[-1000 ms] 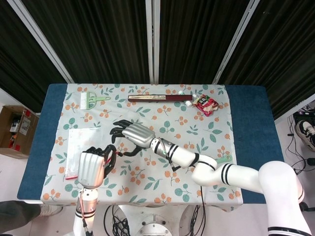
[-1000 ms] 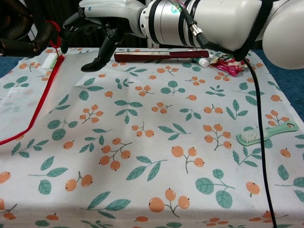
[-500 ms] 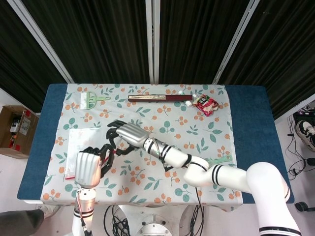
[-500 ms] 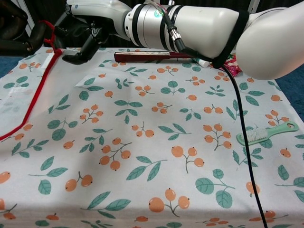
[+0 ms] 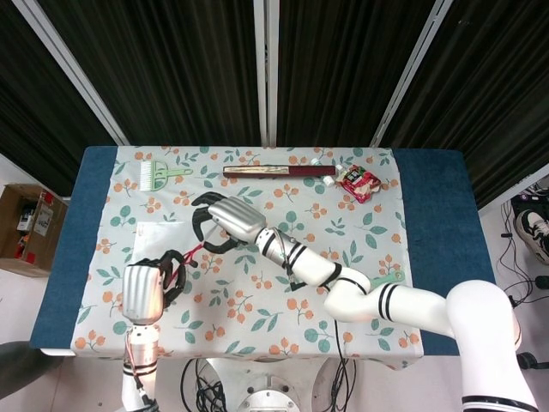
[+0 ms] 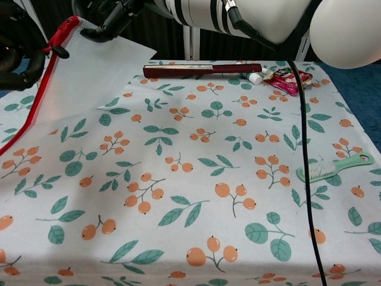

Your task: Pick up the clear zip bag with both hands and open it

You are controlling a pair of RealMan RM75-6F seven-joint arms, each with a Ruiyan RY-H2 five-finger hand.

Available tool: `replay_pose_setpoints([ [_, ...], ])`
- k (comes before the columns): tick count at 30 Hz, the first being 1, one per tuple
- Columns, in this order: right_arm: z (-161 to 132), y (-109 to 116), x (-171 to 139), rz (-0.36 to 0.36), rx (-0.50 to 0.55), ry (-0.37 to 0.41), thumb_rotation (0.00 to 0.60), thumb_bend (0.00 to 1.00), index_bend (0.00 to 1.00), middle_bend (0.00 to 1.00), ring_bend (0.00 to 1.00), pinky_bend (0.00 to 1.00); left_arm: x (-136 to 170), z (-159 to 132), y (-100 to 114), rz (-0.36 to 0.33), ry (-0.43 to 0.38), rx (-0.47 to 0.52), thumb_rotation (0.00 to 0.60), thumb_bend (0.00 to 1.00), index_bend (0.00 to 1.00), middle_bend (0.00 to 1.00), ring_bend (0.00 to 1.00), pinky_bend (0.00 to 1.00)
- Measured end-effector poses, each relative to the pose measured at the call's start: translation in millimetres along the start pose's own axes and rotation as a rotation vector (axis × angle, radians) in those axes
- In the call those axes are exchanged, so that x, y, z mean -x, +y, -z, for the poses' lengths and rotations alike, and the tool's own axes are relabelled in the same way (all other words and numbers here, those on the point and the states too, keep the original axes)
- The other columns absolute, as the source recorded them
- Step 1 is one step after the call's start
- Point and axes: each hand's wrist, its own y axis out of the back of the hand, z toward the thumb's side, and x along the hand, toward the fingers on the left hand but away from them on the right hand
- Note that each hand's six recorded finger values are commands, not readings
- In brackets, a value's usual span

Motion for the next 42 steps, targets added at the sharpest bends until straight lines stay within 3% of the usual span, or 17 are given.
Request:
replay_pose_setpoints([
  [24, 5, 27, -26, 0.066, 0.017, -0.003, 0.6, 0.43, 0.91, 0.41, 0.15, 0.11, -2, 15, -29, 0.107, 0.058, 0.027, 0.6, 0.54, 0.76, 0.89, 0.85, 0.82],
  [42, 17, 51, -86, 0.098, -0.011, -0.004, 0.6, 0.43, 0.91, 0.42, 0.15, 0.11, 1, 64, -85, 0.353, 0.093, -0.188, 0.6, 0.54, 0.76, 0.89, 0.85, 0.82],
])
